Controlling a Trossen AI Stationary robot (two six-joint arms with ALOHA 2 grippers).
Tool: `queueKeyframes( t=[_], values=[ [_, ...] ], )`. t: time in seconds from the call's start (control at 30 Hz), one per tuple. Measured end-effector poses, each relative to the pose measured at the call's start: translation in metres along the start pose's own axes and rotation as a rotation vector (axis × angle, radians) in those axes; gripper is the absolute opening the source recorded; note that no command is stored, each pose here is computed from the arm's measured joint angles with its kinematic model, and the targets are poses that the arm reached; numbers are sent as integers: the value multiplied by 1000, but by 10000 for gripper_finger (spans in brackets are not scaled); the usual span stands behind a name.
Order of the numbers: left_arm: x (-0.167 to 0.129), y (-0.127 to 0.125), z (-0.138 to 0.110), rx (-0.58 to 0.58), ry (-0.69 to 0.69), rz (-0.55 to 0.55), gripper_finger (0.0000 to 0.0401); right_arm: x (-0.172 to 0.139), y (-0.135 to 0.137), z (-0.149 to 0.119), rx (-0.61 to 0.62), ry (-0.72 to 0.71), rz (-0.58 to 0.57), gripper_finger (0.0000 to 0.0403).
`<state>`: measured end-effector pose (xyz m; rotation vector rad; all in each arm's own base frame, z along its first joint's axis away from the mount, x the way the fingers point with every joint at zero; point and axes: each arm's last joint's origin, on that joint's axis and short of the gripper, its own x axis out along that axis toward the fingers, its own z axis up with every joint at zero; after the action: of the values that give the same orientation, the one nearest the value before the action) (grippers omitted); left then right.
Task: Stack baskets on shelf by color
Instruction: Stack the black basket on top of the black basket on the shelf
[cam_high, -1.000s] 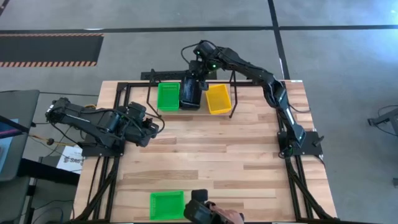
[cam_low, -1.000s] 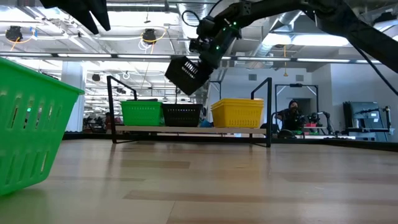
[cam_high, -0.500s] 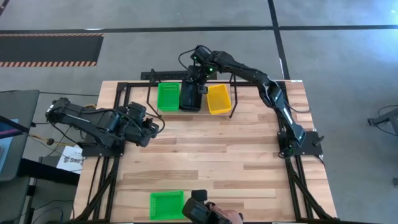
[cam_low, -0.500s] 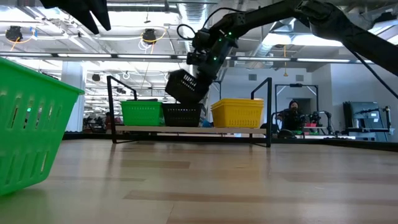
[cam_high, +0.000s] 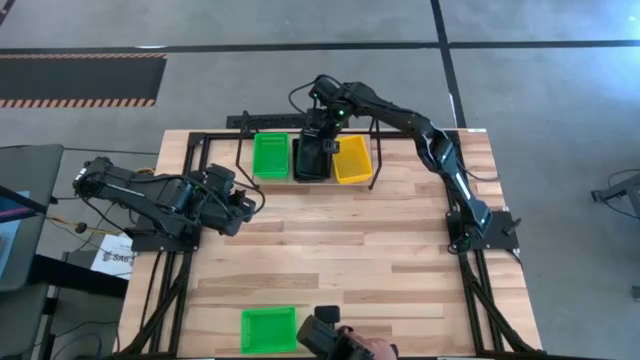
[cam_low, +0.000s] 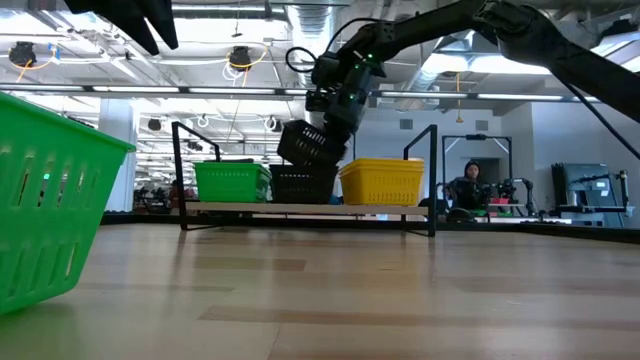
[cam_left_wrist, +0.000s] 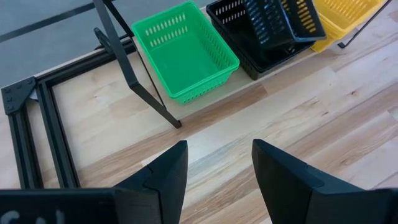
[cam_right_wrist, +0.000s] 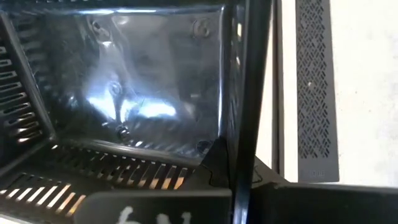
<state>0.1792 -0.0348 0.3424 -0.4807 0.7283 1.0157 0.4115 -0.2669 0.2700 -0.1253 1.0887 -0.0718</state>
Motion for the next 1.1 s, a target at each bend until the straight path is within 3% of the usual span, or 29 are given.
queueKeyframes(
  t=[0.57,1.1],
  values=[
    [0,-1,0,-10,-2,-12,168,1,9,4,-136,7,23,0],
    [0,-2,0,-13,-2,-15,168,2,15,5,-155,8,61,0]
  ],
)
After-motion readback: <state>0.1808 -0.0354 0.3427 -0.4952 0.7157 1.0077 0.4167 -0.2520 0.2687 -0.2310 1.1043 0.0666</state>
